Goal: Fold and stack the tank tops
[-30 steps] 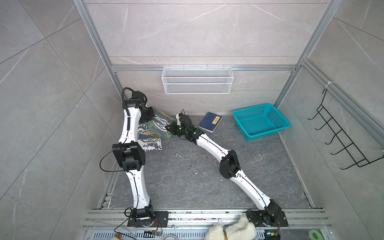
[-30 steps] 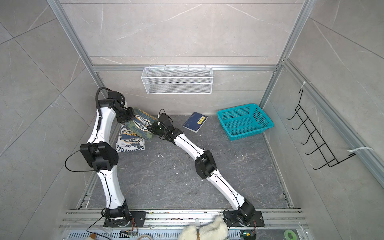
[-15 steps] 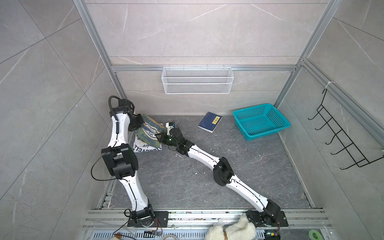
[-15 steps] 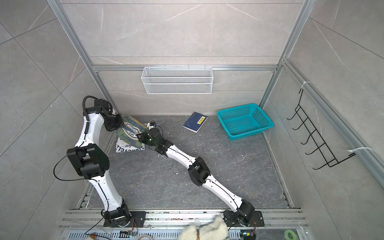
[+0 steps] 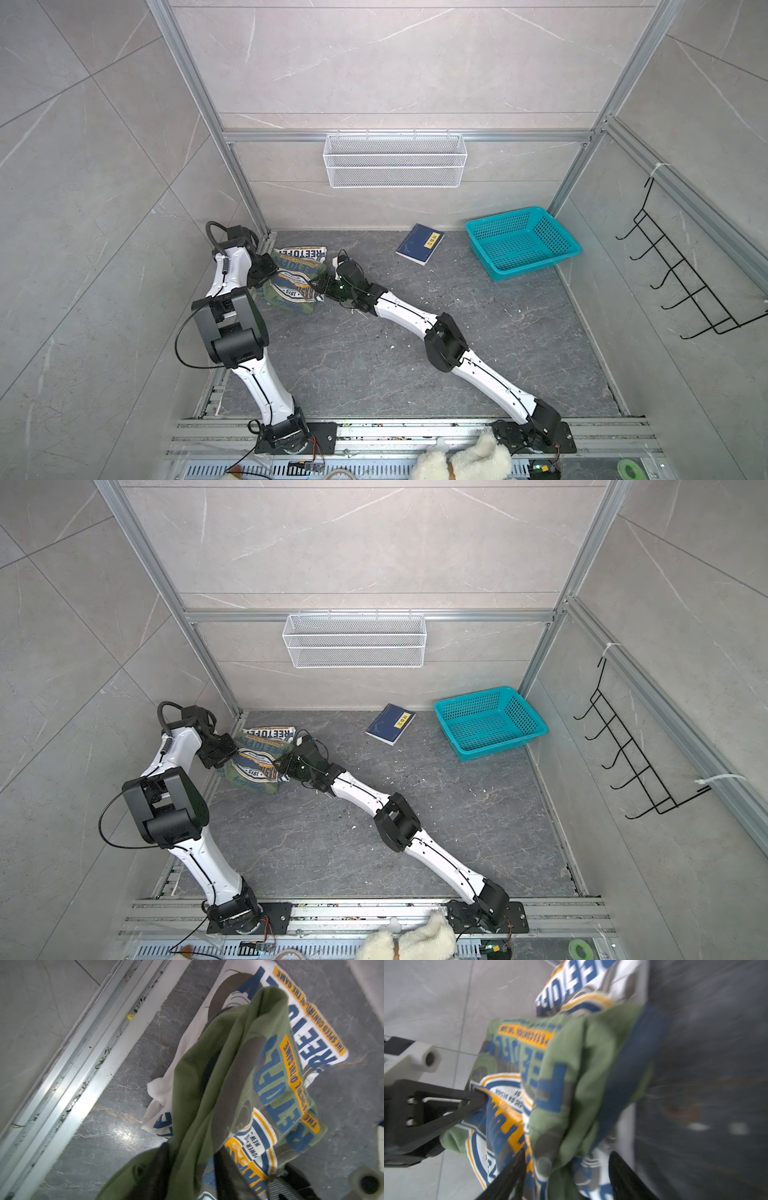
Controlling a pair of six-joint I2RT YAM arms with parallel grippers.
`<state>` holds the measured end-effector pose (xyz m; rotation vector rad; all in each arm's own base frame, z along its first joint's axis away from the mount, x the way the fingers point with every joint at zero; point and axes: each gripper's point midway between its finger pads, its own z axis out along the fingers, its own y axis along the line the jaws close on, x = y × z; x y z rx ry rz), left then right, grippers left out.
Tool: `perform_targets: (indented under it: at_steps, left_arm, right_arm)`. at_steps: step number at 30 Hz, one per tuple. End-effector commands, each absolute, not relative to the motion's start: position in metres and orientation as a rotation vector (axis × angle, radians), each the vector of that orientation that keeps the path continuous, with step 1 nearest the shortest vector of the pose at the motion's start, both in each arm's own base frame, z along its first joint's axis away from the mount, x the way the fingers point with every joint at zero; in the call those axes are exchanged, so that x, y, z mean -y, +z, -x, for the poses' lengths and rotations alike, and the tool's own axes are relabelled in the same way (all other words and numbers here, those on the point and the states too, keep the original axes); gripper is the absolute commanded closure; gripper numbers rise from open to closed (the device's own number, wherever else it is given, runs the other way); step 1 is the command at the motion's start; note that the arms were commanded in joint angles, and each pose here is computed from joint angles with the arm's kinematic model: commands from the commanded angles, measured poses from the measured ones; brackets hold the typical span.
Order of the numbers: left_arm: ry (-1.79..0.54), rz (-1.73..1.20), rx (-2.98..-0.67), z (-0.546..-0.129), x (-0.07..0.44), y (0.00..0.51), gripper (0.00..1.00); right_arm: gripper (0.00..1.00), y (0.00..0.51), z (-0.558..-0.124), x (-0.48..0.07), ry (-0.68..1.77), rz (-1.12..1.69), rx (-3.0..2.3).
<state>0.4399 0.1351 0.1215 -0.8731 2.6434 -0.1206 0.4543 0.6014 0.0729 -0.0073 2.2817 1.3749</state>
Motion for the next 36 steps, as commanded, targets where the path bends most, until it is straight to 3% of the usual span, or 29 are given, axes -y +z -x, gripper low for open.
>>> perform_targets:
  at_steps: [1, 6, 9, 14, 20, 26, 36]
  left_arm:
    - [0.077, 0.964, -2.639, -0.430, -0.158, 0.143, 0.32]
    - [0.215, 0.905, -2.570, -0.423, -0.151, 0.193, 0.15]
    - [0.206, 0.667, -2.586, -0.440, -0.100, 0.211, 0.10]
    - [0.249, 0.270, -2.687, -0.463, -0.011, 0.190, 0.07]
    - [0.438, 0.047, -2.733, -0.478, 0.028, 0.156, 0.07]
    - [0.666, 0.070, -2.780, -0.480, 0.017, 0.122, 0.09]
    - [0.768, 0.063, -2.793, -0.492, 0.013, 0.088, 0.25]
  right_arm:
    - [0.31, 0.143, -0.460, -0.581, 1.324, 0.101, -2.238]
    - [0.29, 0.152, -0.465, -0.553, 1.225, 0.122, -2.275]
    - [0.28, 0.154, -0.466, -0.535, 1.195, 0.112, -2.284]
    - [0.28, 0.156, -0.462, -0.485, 1.126, 0.029, -2.275]
    - [0.27, 0.153, -0.445, -0.413, 1.058, -0.073, -2.274]
    - [0.27, 0.144, -0.420, -0.370, 1.014, -0.099, -2.305]
    - [0.26, 0.156, -0.388, -0.340, 1.023, -0.088, -2.293]
